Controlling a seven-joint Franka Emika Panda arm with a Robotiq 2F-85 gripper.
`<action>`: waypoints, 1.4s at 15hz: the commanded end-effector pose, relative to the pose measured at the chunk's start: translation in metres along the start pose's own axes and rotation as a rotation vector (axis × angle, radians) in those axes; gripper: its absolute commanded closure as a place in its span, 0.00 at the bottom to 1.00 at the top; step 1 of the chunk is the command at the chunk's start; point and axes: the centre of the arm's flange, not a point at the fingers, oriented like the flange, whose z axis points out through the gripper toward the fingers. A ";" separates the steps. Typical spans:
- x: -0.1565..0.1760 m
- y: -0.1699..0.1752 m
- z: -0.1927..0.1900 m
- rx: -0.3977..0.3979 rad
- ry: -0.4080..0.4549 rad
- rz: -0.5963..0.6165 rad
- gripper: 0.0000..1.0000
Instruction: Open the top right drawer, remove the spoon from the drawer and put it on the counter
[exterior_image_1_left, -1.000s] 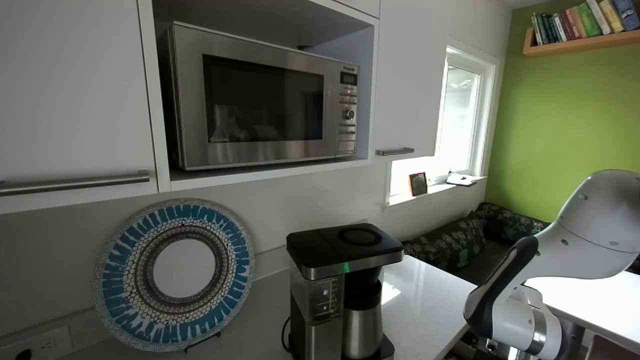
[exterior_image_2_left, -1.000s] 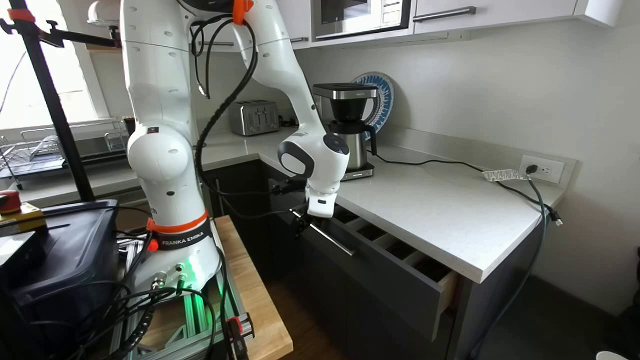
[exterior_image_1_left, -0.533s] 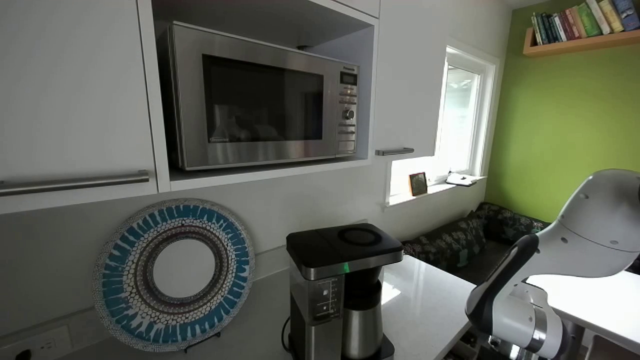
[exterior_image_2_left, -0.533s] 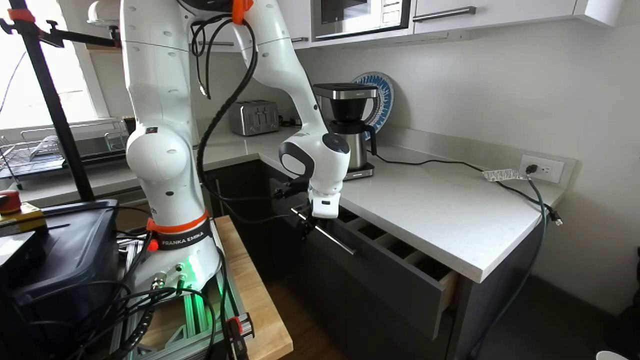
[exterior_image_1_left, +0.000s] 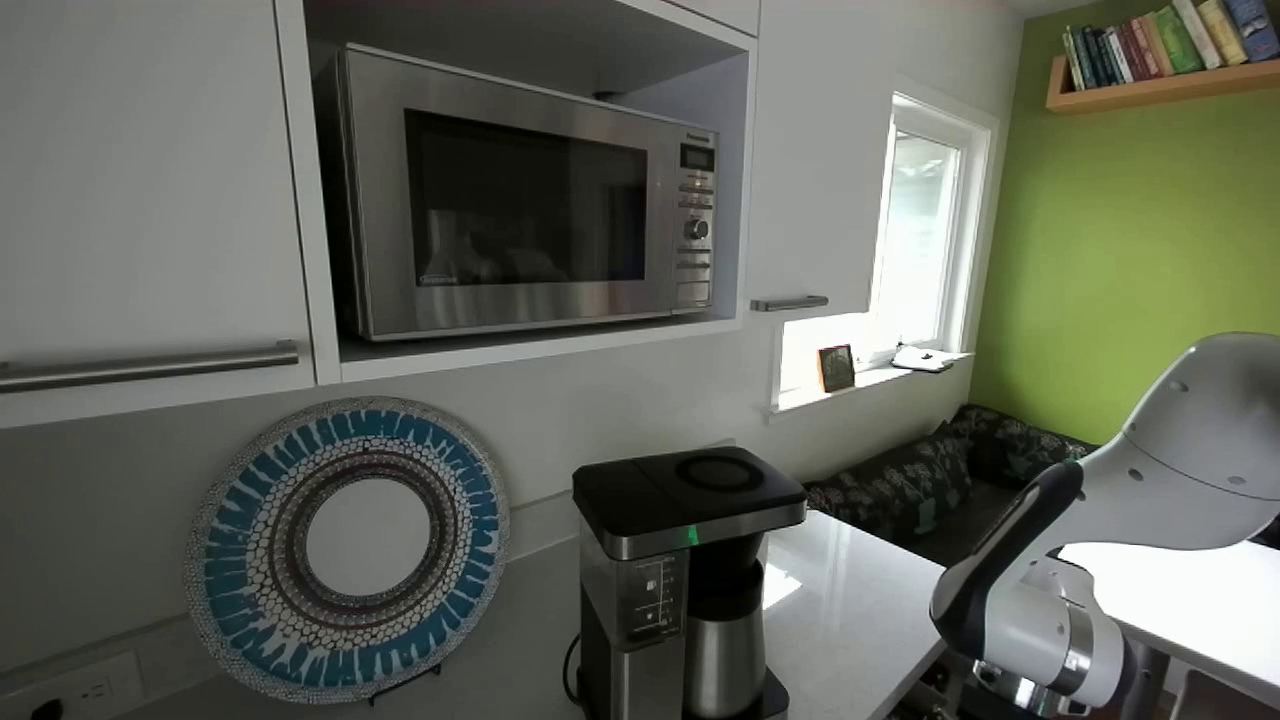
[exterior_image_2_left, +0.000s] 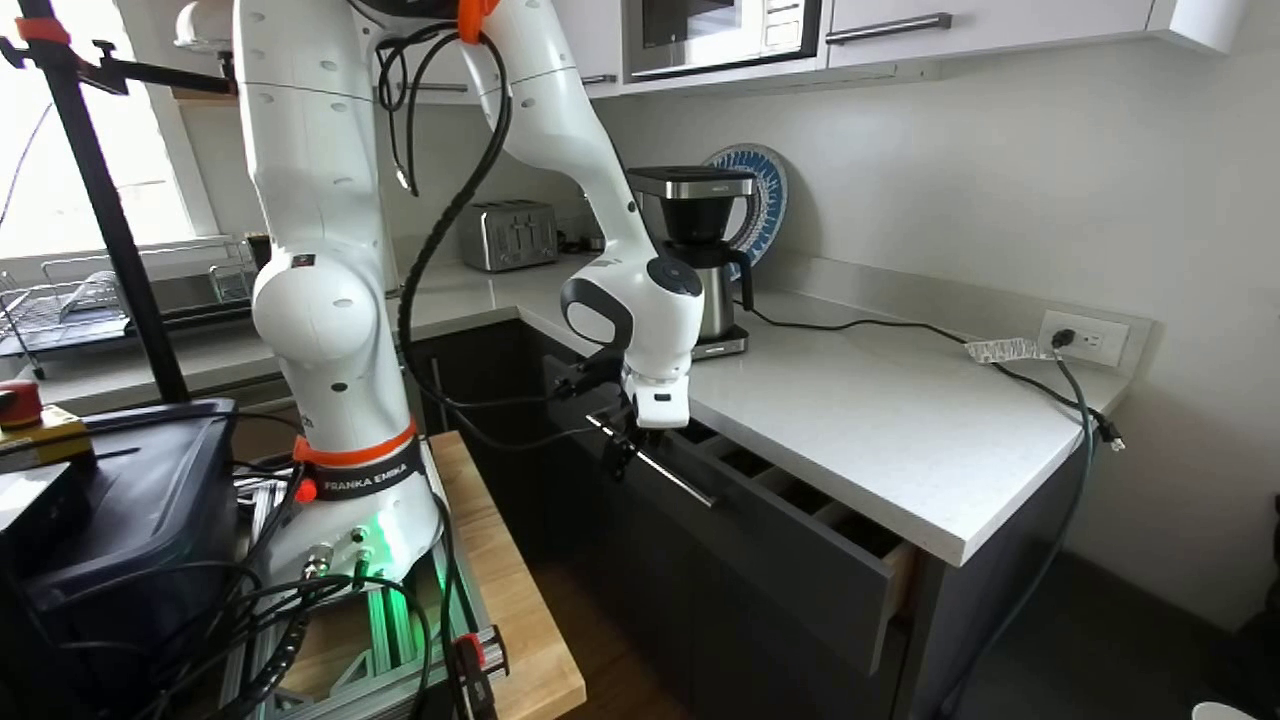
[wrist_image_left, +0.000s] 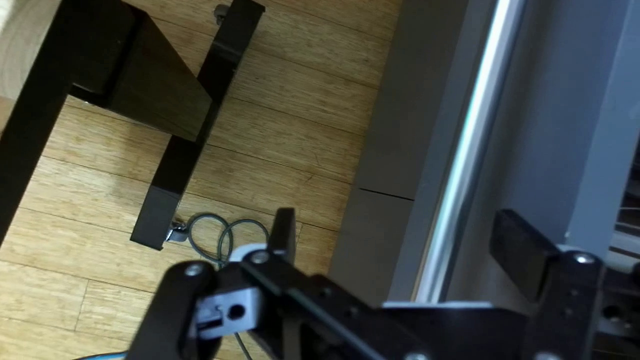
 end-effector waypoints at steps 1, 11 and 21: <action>-0.003 0.013 -0.021 0.001 0.007 -0.037 0.00; 0.006 0.019 -0.062 -0.015 0.043 -0.118 0.00; 0.014 -0.012 -0.061 0.025 0.030 -0.106 0.00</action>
